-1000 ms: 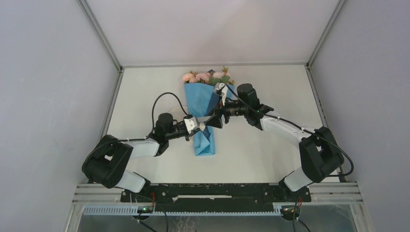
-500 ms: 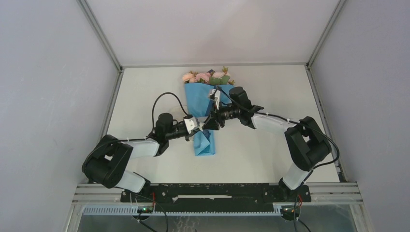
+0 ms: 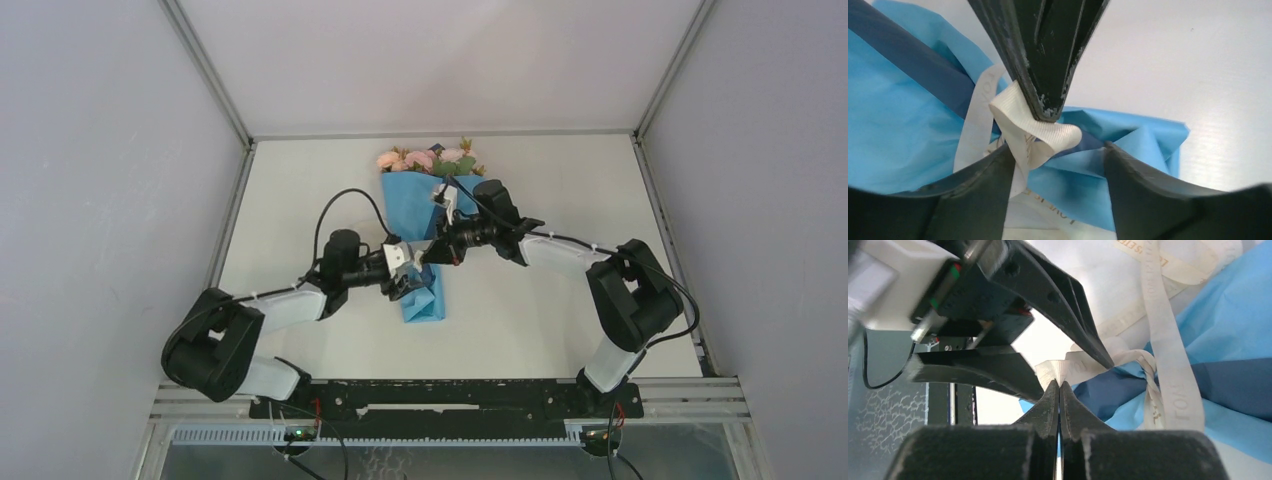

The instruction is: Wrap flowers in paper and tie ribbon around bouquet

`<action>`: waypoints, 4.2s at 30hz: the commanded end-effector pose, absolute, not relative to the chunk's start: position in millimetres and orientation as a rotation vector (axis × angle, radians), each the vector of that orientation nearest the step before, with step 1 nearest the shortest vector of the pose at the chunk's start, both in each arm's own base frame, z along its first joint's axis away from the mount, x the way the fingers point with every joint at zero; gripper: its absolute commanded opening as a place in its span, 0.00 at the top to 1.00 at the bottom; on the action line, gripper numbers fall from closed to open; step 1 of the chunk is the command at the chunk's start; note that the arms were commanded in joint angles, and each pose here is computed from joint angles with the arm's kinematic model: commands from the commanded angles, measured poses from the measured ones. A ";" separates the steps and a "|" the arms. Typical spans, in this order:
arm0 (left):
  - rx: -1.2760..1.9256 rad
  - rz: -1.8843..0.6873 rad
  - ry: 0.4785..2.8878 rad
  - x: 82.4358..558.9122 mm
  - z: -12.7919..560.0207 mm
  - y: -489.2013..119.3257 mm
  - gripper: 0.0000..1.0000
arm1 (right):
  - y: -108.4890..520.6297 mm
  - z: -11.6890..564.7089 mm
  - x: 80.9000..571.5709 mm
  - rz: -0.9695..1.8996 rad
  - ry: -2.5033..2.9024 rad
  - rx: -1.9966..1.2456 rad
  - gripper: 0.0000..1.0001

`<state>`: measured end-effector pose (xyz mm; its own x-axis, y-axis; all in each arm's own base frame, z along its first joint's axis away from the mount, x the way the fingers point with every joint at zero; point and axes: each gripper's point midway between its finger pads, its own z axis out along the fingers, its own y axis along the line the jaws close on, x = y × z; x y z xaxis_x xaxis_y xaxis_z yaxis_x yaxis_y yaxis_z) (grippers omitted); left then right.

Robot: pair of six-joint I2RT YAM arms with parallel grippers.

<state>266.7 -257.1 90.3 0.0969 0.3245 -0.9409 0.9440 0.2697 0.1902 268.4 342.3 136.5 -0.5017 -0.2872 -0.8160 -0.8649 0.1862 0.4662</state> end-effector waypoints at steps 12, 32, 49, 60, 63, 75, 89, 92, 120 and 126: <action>0.621 -0.362 2.572 342.6 160.6 -118.0 0.35 | 343.0 168.5 286.1 1.232 1.821 -1.042 1.00; 0.307 -0.125 2.832 426.2 40.6 -83.3 0.43 | 342.4 168.1 276.0 1.234 1.867 -1.038 1.00; 0.959 -0.659 2.332 296.0 186.9 -146.7 1.00 | 342.1 175.9 292.2 1.255 1.906 -0.893 1.00; 1.841 -0.656 1.272 154.5 224.2 -295.6 1.00 | 339.1 177.7 297.0 1.356 1.950 -0.799 1.00; 1.928 -0.776 1.359 150.0 204.9 -324.3 1.00 | 335.4 182.9 298.9 1.370 1.948 -0.778 1.00; 1.688 -0.991 1.047 150.4 217.2 -442.4 1.00 | 326.2 193.8 301.0 1.375 1.933 -0.765 1.00; 1.863 -0.620 1.046 179.8 177.5 -374.9 0.23 | 321.0 197.4 297.8 1.321 1.956 -0.754 1.00; 1.846 -0.563 1.116 181.7 190.4 -349.5 0.19 | 324.1 199.4 296.4 1.312 1.964 -0.735 1.00; 1.145 -0.890 1.604 296.7 168.1 -260.7 0.37 | 349.7 215.8 278.9 1.460 1.952 -0.696 1.00; 1.047 -0.897 1.616 311.8 162.9 -264.6 0.61 | 358.5 209.5 284.0 1.486 1.975 -0.751 1.00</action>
<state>301.3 -258.3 151.0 -0.1902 0.2888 -0.9383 0.9338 0.3483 -0.0820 278.8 347.5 188.3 -0.7360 -0.1017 -0.6693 -0.6634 0.3054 0.6832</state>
